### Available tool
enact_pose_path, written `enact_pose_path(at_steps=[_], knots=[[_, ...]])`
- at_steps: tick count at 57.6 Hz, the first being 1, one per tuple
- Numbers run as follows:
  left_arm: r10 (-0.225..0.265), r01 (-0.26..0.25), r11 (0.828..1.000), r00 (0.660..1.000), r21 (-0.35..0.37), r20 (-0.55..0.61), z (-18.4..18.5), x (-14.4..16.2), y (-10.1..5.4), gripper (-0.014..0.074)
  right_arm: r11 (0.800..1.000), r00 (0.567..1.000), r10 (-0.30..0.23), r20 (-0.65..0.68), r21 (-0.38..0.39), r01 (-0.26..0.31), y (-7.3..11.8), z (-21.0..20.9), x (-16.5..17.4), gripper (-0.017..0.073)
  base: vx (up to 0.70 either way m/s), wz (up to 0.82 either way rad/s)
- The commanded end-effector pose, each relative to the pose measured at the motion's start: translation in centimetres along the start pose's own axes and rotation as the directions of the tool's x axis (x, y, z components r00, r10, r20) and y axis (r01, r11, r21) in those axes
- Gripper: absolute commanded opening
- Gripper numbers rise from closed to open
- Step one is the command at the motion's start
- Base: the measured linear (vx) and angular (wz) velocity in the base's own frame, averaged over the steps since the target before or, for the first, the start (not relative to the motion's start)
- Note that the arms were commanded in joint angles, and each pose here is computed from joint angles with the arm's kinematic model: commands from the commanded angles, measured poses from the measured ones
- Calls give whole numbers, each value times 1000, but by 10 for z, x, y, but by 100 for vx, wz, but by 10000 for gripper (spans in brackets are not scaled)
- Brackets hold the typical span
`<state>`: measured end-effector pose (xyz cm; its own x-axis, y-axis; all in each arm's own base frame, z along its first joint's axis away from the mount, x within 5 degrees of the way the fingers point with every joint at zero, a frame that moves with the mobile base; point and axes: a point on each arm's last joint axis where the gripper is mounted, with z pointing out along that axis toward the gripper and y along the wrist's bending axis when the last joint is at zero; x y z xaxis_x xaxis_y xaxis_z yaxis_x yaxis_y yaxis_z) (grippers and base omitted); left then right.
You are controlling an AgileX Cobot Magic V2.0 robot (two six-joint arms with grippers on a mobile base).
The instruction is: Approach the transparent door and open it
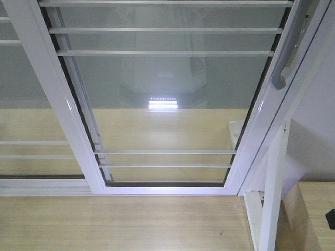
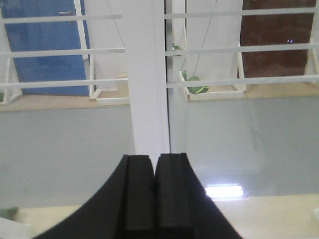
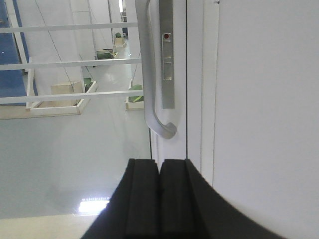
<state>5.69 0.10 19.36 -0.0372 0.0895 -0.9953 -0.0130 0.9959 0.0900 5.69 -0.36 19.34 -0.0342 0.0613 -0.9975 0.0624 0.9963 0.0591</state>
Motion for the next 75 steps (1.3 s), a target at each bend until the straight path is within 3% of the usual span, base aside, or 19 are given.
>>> enact_pose_path(at_steps=[1,2,3,5,6,10,13,15,38,40,42,47,51,55,64,69,75], knots=[[253,-252,968,966,-17,54,1,-2,0,-3,1000,996,-8,83,-3,8,0,-1,-7,-6,0,0],[300,-299,954,952,-21,54,1,-2,0,-3,1000,996,-8,85,-3,8,0,-1,-7,-6,0,0],[370,-369,929,928,-27,51,1,-2,0,-3,1000,996,-8,88,-3,8,0,-1,-8,-6,0,0],[454,-453,891,890,-33,46,1,-2,1,-3,1000,996,-8,88,-3,8,0,-1,-8,-6,0,0],[507,-506,862,861,-36,38,1,-2,1,-3,1000,996,-8,88,-3,8,0,-1,-8,-6,0,0],[625,-624,780,780,-42,24,1,-1,1,-3,1000,995,-8,95,-4,8,1,-1,-8,-6,0,0],[665,-663,747,747,-46,25,1,-1,1,-3,1000,995,-8,99,-4,9,1,-1,-9,-6,0,0],[672,-671,740,740,-46,23,1,-1,2,-3,1000,994,-8,105,-5,9,1,-1,-9,-6,0,0],[672,-670,741,740,-47,26,1,-2,1,-3,1000,994,-8,105,-5,9,1,-1,-9,-6,0,0],[670,-668,742,741,-53,45,1,-3,1,-3,1000,994,-8,105,-5,9,1,-1,-9,-6,0,0],[648,-645,762,758,-60,75,1,-6,0,-3,1000,994,-7,111,-6,7,1,-1,-10,-6,0,0],[464,-462,885,857,-65,225,-1,-18,-4,-3,1000,992,5,124,-8,-4,1,-1,-11,-6,0,0],[325,-328,943,870,-56,370,-6,-30,-7,-3,1000,987,19,159,-13,-18,1,-2,-16,-6,0,0],[244,-253,967,865,-39,438,-9,-40,-7,-3,1000,980,18,200,-16,-15,2,-4,-25,-6,0,0],[97,-113,994,869,4,485,-17,-69,-3,-3,1000,953,-13,303,-15,19,4,-14,-63,-6,0,0],[0,-24,999,862,41,507,-21,-92,0,-3,999,938,-48,342,-6,53,6,-20,-88,-6,0,0],[-52,22,998,853,65,519,-21,-120,3,-3,995,927,-93,365,10,96,8,-20,-120,-6,0,0]])
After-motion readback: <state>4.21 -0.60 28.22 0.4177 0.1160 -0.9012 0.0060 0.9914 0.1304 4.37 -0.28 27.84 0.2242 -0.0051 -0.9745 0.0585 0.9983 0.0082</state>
